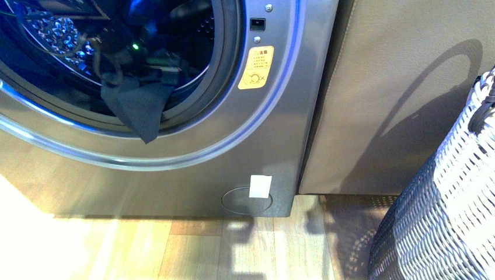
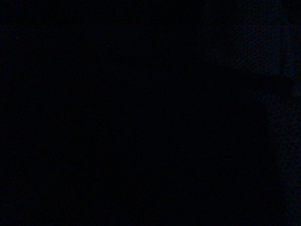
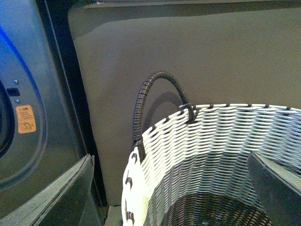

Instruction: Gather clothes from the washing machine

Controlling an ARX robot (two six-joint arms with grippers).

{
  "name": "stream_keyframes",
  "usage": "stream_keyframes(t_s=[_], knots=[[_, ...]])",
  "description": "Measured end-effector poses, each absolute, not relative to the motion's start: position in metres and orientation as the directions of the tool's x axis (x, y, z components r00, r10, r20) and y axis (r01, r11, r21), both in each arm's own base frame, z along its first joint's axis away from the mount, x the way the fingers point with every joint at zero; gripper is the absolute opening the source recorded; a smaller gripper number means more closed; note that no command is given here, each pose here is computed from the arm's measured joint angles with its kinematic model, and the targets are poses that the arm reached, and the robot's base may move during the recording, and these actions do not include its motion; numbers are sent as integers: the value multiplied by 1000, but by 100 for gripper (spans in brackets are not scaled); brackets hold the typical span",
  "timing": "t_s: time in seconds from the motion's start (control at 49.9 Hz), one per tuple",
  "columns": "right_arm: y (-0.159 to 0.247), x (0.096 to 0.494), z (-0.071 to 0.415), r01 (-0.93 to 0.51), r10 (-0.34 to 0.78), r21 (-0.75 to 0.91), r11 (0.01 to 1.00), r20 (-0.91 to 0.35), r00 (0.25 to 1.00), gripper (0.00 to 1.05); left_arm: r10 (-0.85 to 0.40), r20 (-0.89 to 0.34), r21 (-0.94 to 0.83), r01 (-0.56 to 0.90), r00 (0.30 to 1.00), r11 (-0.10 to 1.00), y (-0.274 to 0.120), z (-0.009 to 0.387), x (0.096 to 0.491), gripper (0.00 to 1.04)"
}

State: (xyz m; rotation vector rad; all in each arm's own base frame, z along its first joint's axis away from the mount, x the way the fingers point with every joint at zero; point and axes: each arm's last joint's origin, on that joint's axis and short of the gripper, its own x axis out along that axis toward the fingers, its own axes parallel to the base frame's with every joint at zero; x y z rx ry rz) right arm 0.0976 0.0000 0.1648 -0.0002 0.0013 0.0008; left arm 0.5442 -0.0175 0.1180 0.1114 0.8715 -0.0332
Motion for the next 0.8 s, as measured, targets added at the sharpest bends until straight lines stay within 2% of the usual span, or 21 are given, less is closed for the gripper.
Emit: stream_keyframes(t_s=[0.08, 0.18, 0.361, 0.541, 0.601, 0.801], knots=[[0, 98, 165, 0, 0, 0, 1000, -1, 1000, 97, 19, -765, 90, 77, 644, 993, -17, 118, 544, 98], [0, 98, 165, 0, 0, 0, 1000, -1, 1000, 97, 28, -766, 105, 81, 642, 991, -17, 118, 544, 84], [0, 98, 165, 0, 0, 0, 1000, -1, 1000, 97, 31, -757, 121, 94, 653, 988, -13, 116, 543, 49], [0, 98, 165, -1, 1, 0, 1000, -1, 1000, 97, -22, -729, 88, 125, 684, 988, -14, 120, 538, 17], [0, 98, 165, -1, 1, 0, 1000, -1, 1000, 97, -32, -716, 77, 124, 698, 989, -12, 125, 534, 12], [0, 98, 165, -1, 1, 0, 1000, -1, 1000, 97, -43, -668, 42, 95, 743, 995, -4, 134, 523, 11]])
